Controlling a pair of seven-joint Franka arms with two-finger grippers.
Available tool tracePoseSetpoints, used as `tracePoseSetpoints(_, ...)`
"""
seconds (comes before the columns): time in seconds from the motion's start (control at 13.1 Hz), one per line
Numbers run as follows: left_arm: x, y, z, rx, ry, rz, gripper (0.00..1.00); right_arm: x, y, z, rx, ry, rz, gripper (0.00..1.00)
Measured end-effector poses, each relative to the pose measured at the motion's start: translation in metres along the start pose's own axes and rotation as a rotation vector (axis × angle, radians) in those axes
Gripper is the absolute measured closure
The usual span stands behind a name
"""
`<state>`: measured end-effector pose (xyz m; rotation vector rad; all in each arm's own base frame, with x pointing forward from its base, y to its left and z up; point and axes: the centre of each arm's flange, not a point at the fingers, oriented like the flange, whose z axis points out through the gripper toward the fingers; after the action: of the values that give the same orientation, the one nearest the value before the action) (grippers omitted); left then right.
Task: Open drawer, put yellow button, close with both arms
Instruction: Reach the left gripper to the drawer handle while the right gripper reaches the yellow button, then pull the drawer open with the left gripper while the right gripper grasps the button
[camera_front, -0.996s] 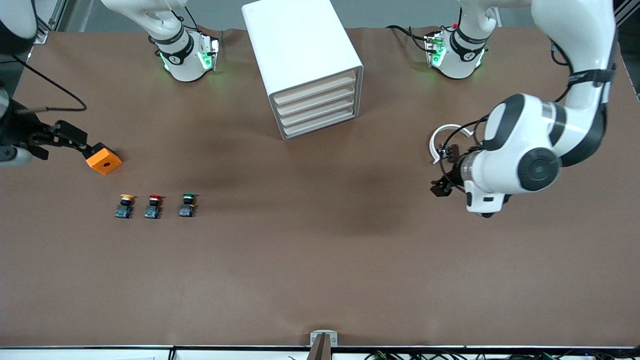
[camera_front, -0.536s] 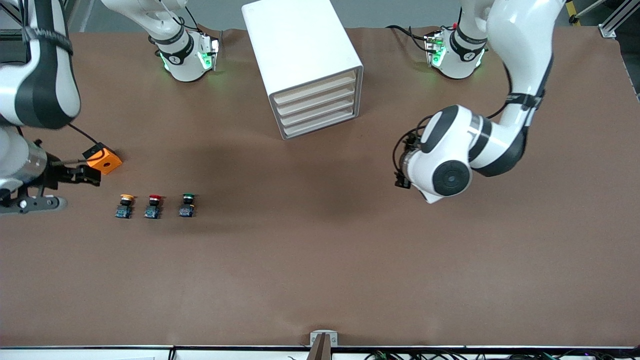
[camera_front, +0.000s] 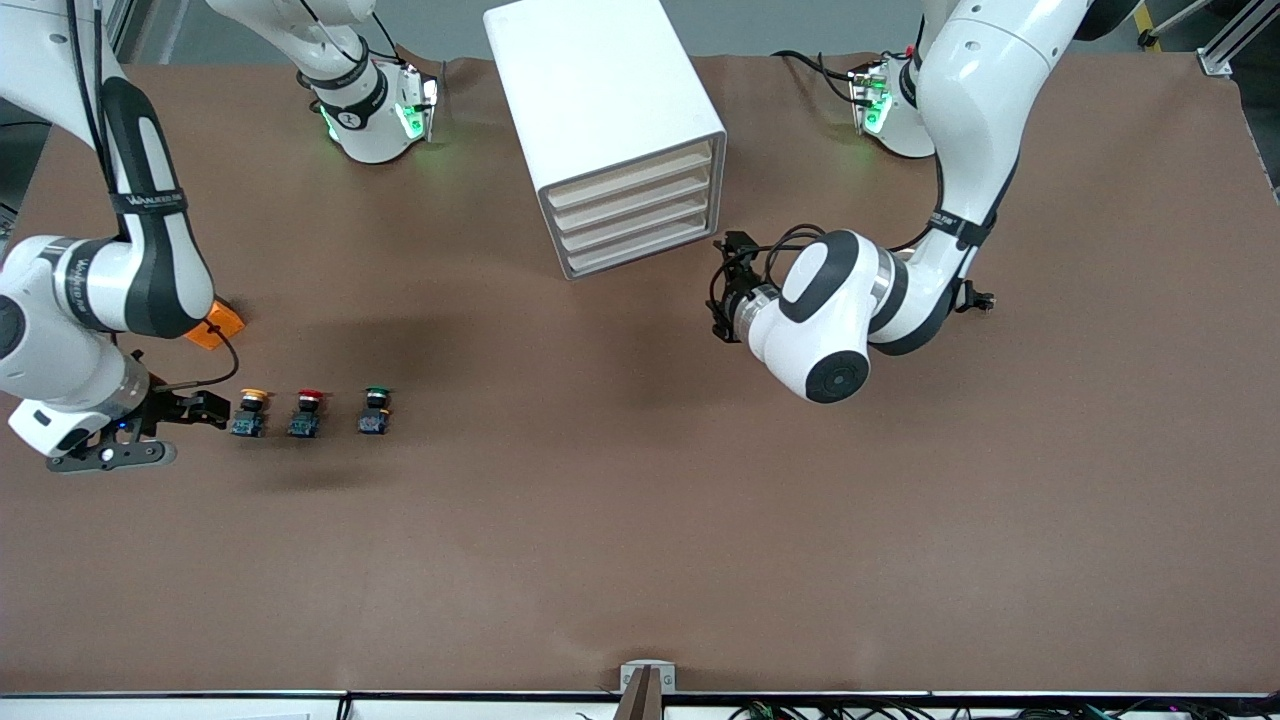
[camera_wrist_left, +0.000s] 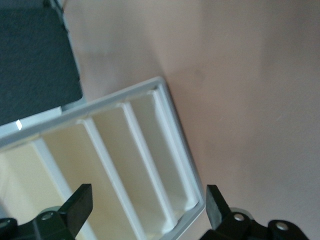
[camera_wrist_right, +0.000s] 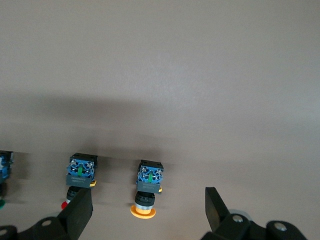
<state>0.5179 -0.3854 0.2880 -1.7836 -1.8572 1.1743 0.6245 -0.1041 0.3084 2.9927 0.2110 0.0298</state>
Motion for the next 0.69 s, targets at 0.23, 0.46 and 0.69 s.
tracePoseSetpoints(0.23, -0.022, -0.004, 0.023, 0.088, -0.094, -0.039, 0.03, -0.011, -0.003, 0.036, 0.007, -0.006, 0.0, 0.0)
tracePoseSetpoints(0.46, -0.036, -0.005, 0.037, 0.17, -0.191, -0.058, 0.07, -0.019, 0.001, 0.062, 0.014, -0.031, 0.011, 0.0)
tracePoseSetpoints(0.69, -0.045, -0.004, 0.059, 0.246, -0.226, -0.091, 0.18, -0.032, -0.001, 0.088, 0.013, 0.009, 0.015, 0.0)
